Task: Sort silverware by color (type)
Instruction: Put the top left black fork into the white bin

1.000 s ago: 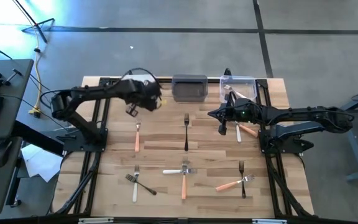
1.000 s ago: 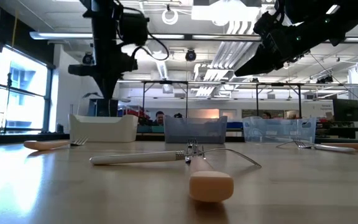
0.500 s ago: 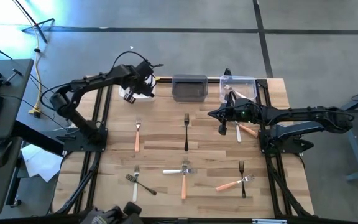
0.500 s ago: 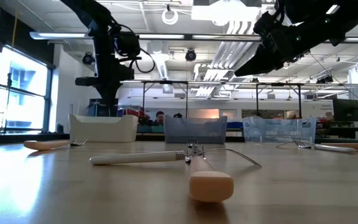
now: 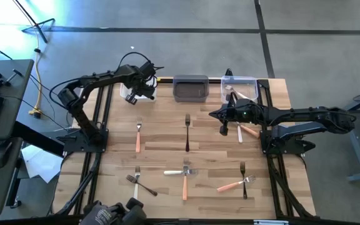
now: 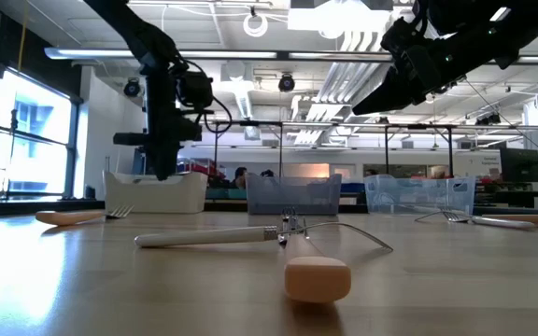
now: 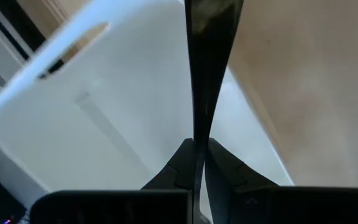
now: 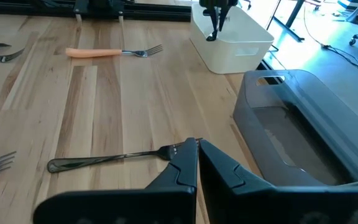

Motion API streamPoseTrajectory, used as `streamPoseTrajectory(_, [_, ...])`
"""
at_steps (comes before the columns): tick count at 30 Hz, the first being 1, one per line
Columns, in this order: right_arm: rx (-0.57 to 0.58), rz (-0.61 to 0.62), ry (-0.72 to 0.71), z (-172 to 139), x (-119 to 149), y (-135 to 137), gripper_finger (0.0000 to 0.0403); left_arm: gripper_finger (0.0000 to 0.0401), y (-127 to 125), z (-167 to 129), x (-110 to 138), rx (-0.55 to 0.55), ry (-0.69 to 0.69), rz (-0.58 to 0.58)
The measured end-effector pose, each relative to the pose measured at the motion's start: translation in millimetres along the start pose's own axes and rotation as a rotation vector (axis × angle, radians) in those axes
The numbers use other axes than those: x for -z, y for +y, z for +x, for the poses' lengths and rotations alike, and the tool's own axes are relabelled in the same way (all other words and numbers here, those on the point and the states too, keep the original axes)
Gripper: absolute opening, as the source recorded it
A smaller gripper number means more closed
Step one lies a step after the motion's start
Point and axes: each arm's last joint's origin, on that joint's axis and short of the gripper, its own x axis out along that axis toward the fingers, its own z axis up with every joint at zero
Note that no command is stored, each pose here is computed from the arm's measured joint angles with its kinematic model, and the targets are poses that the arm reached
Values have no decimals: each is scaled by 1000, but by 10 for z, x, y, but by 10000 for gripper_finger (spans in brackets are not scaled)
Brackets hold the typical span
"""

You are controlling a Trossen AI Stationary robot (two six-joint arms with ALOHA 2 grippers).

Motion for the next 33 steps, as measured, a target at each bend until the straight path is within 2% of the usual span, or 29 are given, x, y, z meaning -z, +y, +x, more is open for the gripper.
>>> streamPoseTrajectory(12, [1,-5,0,0,0,0,0,3,55,216,35,26,54,29])
streamPoseTrajectory(22, [2,-4,-7,0,-7,-1,0,3,54,95,84,-13,69,-12])
streamPoseTrajectory(33, [2,-4,-8,0,-8,-1,0,3,79,124,232,-4,90,-71])
